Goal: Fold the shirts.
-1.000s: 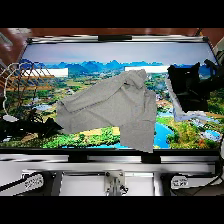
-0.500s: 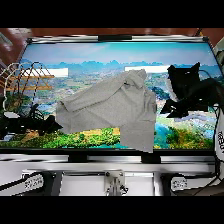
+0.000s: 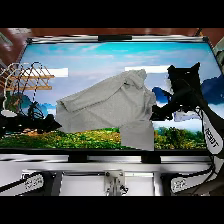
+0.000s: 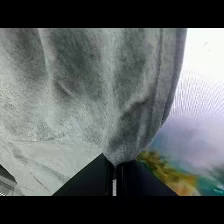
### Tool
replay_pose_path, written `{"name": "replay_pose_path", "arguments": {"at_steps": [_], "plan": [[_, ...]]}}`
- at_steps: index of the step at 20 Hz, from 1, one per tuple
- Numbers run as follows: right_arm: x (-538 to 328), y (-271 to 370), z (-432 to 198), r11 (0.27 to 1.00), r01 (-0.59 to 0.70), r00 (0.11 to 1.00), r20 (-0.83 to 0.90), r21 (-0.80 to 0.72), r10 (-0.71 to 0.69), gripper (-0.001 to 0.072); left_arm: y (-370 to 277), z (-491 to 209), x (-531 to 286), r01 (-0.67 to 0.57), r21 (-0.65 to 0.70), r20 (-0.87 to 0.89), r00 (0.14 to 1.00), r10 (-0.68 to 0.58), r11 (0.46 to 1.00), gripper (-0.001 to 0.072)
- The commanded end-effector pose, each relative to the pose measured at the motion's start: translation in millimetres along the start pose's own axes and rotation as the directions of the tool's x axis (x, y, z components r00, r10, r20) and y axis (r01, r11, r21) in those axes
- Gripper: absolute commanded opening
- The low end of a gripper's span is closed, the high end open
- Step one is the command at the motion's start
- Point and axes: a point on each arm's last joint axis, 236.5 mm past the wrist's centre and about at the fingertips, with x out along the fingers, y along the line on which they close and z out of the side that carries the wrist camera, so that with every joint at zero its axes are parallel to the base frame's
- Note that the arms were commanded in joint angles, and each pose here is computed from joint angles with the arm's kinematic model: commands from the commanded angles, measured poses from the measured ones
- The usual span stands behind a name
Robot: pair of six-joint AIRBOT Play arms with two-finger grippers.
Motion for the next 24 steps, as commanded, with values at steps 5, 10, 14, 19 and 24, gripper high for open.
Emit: {"name": "replay_pose_path", "arguments": {"at_steps": [5,10,14,19,24], "plan": [[-128.9,116.2,59.7,0.909,0.027,0.908,0.391,-0.415,0.152,0.0069,-96.4,79.8,-115.8,-0.048,0.342,0.326,0.943,-0.071,0.938,0.0037],[-475.4,287.7,-30.7,0.73,0.483,0.207,0.873,-0.483,0.441,0.0069,-346.6,18.1,-430.3,-0.449,0.663,0.748,0.368,-0.553,0.598,0.0038],[-603.3,335.8,-197.0,0.697,0.634,-0.213,0.79,-0.336,0.575,0.007,-418.8,-131.2,-547.4,-0.597,0.621,0.659,0.047,-0.751,0.507,0.0038],[-604.2,323.7,-271.7,0.715,0.641,-0.254,0.802,-0.279,0.541,0.007,-411.1,-182.6,-547.6,-0.63,0.588,0.676,0.038,-0.736,0.508,0.0038],[-589.4,295.5,-269.9,0.757,0.613,-0.205,0.88,-0.226,0.429,0.007,-357.8,-154.2,-507.6,-0.659,0.505,0.832,0.202,-0.516,0.557,0.0038]]}}
